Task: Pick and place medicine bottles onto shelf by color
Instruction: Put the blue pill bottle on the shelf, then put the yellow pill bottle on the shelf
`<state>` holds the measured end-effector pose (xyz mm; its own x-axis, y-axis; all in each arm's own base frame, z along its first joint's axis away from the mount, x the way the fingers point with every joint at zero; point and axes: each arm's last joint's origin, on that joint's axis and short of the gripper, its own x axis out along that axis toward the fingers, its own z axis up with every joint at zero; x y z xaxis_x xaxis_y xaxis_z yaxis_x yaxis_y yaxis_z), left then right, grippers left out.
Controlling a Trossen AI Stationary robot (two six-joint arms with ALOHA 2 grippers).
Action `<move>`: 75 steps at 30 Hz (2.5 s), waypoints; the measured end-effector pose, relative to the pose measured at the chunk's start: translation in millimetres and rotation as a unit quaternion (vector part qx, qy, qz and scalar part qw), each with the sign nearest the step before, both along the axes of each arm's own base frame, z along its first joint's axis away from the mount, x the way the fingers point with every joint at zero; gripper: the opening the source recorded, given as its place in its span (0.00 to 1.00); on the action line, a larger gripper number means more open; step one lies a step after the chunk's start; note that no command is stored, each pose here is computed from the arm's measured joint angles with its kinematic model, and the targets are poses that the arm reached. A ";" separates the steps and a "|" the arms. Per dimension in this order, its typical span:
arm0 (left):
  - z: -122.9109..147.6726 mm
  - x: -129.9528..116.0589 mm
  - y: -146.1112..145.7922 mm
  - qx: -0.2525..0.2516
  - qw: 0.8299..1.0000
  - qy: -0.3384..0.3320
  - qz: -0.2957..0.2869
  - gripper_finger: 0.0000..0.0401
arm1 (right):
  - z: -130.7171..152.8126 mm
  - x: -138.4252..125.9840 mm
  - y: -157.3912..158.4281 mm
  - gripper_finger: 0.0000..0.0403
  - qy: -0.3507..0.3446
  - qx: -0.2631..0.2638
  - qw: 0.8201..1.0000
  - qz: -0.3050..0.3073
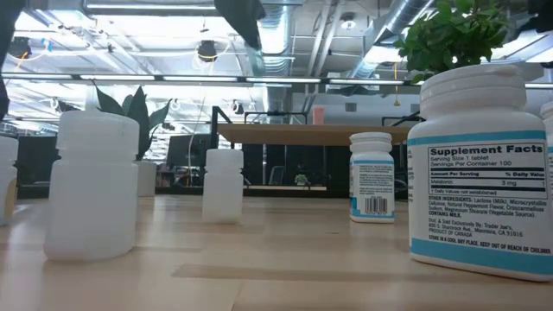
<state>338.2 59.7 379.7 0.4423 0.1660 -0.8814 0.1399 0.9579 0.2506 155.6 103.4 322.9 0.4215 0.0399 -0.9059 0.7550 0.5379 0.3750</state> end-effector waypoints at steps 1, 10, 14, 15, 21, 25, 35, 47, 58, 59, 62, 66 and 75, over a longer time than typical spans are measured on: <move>-1.7 5.7 6.9 0.002 1.000 0.005 0.003 0.22 | 0.0 0.2 0.1 0.38 -0.001 0.000 1.000 0.000; -11.7 48.8 51.3 0.010 0.999 -0.008 0.032 0.22 | 0.1 0.6 0.4 0.37 -0.002 0.002 1.000 0.000; -10.9 61.1 62.1 0.015 0.999 -0.022 0.038 0.22 | 0.2 0.5 0.4 0.37 -0.003 0.001 1.000 0.001; -13.4 64.9 65.1 0.015 0.999 -0.022 0.040 0.22 | 0.2 0.6 0.4 0.37 -0.004 -0.001 1.000 0.002; -32.9 79.4 79.5 0.011 0.999 -0.007 0.050 0.22 | 0.3 0.9 -0.1 0.37 -0.008 -0.007 1.000 -0.001; -32.2 80.2 82.5 0.014 0.998 -0.014 0.054 0.22 | 0.5 1.4 0.4 0.36 -0.011 -0.005 1.000 0.000; -37.3 78.2 96.4 0.009 0.998 -0.009 0.055 0.22 | 1.7 3.3 1.7 0.35 -0.023 0.002 1.000 -0.001; -39.0 68.7 108.3 -0.013 0.997 0.009 0.075 0.22 | 1.9 3.6 2.3 0.34 -0.026 0.003 1.000 0.001; -39.0 69.0 107.9 -0.015 0.997 0.007 0.079 0.36 | 2.0 4.0 2.5 0.33 -0.027 0.004 1.000 0.002; -39.1 68.7 107.8 -0.015 0.997 0.009 0.079 0.38 | 2.1 3.9 2.5 0.33 -0.027 0.004 1.000 0.002; -39.2 68.1 107.6 -0.017 0.997 0.012 0.080 0.41 | 2.0 3.9 2.5 0.33 -0.027 0.004 1.000 0.001; -39.1 68.5 106.9 -0.016 0.997 0.011 0.079 0.44 | 2.1 3.9 2.5 0.33 -0.027 0.004 1.000 0.001; -36.4 64.8 105.2 -0.012 0.995 0.020 0.094 0.52 | 2.0 3.8 2.4 0.33 -0.027 0.004 1.000 0.001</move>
<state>403.0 164.9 343.4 0.3699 0.2218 -0.9022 -0.0330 0.9736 0.2258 159.4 105.8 324.9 0.4695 0.0479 -0.8817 0.7324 0.5366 0.4191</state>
